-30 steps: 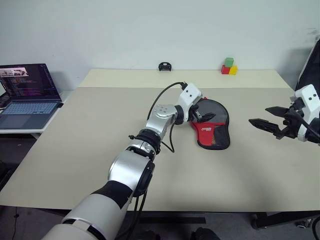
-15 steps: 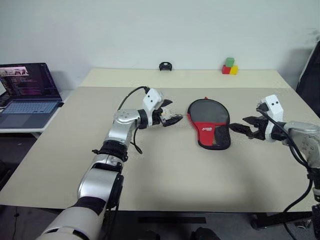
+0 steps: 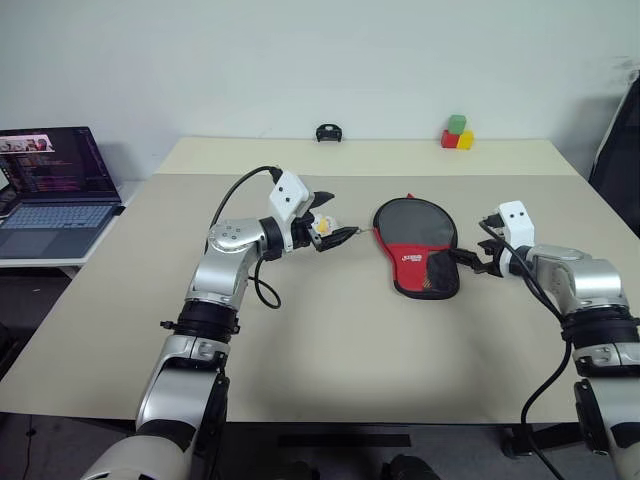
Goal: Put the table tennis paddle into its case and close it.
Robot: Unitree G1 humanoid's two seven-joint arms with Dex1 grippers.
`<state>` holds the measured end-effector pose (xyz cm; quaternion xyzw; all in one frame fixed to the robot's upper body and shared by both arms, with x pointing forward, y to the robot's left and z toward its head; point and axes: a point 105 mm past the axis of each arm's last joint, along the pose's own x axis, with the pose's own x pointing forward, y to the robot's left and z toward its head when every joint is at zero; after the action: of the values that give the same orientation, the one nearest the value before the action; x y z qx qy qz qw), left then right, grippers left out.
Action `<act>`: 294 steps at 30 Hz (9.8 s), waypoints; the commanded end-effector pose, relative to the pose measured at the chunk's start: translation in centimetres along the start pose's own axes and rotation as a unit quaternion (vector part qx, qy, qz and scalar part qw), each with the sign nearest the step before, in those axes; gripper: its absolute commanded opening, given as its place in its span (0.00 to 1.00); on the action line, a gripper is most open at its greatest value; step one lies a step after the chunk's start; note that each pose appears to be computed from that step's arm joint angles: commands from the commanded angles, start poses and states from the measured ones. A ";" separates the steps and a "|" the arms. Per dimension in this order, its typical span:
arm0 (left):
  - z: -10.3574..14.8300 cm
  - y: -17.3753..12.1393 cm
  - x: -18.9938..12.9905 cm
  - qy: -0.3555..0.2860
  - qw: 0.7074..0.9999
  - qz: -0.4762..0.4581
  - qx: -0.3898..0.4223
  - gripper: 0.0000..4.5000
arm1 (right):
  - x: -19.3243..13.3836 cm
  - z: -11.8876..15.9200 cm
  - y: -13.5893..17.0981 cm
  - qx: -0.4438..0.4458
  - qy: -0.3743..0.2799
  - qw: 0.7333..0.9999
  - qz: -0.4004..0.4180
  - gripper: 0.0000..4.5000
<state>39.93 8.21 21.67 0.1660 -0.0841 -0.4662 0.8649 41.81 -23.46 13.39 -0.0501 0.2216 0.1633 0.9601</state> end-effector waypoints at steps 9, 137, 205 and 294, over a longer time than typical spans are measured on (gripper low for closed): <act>1.3 0.1 -0.4 -0.016 1.000 0.004 0.016 1.00 | 2.0 1.0 0.8 -0.011 -0.013 1.000 0.008 0.98; -3.8 -11.2 -11.7 0.129 0.958 -0.237 -0.100 1.00 | -12.1 -9.0 13.7 0.064 0.081 0.982 0.159 0.99; -10.2 1.1 1.3 0.230 0.962 0.060 -0.137 1.00 | 0.4 -7.4 19.9 -0.173 -0.016 0.944 0.281 0.99; 0.1 -8.1 16.2 0.136 0.980 0.047 0.136 0.03 | -0.6 -16.8 16.4 -0.041 0.146 0.982 0.111 1.00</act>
<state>43.44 -6.35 14.99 0.3317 0.0358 -0.3583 0.8720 32.60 -8.42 6.72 -0.0944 0.1709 0.3048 0.9322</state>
